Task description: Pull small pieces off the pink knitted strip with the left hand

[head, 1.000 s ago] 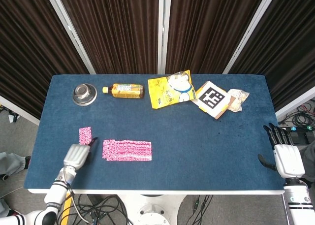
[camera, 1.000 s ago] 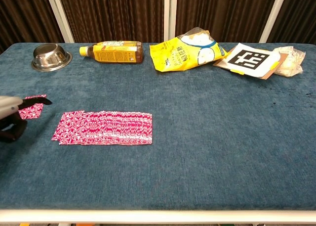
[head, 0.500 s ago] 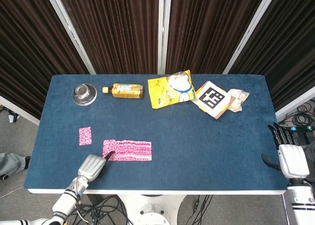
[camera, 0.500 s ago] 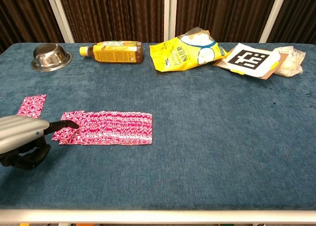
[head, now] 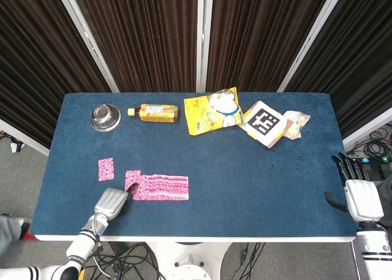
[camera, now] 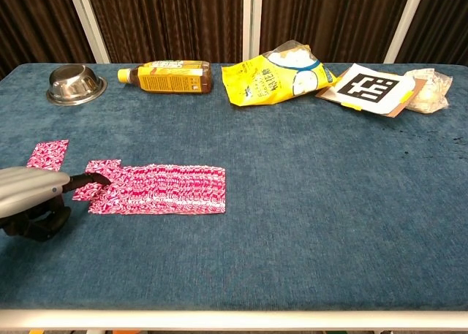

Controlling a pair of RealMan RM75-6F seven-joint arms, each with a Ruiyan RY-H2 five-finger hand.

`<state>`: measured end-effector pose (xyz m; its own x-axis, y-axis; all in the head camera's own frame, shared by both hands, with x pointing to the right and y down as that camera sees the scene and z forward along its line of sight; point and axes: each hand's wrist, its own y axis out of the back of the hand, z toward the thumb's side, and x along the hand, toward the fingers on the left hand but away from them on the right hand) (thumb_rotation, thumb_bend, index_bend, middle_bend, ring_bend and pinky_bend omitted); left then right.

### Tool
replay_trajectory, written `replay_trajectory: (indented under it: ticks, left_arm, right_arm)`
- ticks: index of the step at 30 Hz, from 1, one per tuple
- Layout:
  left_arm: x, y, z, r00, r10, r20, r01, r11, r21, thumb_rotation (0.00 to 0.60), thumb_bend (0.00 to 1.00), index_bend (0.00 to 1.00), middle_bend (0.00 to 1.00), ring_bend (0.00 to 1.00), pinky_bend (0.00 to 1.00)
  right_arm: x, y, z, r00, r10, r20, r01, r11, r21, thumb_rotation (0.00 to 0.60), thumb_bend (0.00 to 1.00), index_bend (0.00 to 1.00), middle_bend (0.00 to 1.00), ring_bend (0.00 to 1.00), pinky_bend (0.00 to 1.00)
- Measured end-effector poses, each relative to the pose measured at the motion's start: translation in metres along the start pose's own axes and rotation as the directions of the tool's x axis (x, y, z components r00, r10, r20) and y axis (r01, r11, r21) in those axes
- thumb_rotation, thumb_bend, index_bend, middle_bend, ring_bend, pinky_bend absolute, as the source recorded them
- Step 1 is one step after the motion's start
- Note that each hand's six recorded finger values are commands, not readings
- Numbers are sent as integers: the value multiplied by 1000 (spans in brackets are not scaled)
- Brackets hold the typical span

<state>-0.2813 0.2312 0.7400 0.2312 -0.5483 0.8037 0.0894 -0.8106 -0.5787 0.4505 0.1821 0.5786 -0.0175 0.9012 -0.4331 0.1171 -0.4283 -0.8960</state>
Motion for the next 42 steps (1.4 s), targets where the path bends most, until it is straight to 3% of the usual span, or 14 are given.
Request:
replay_trajectory:
  ticks: [29, 42]
  left_arm:
    - [55, 43, -25, 998, 17, -54, -11, 995, 101, 600, 731, 98, 859, 926, 966]
    - [76, 47, -38, 995, -7, -95, 18, 993, 114, 600, 733, 100, 858, 926, 966]
  right_arm:
    - [-5, 0, 6, 1000, -3, 6, 3, 1000, 26, 600, 195, 0, 0, 0, 0]
    - [-7, -1, 8, 1000, 2, 14, -3, 999, 32, 600, 195, 0, 0, 0, 0]
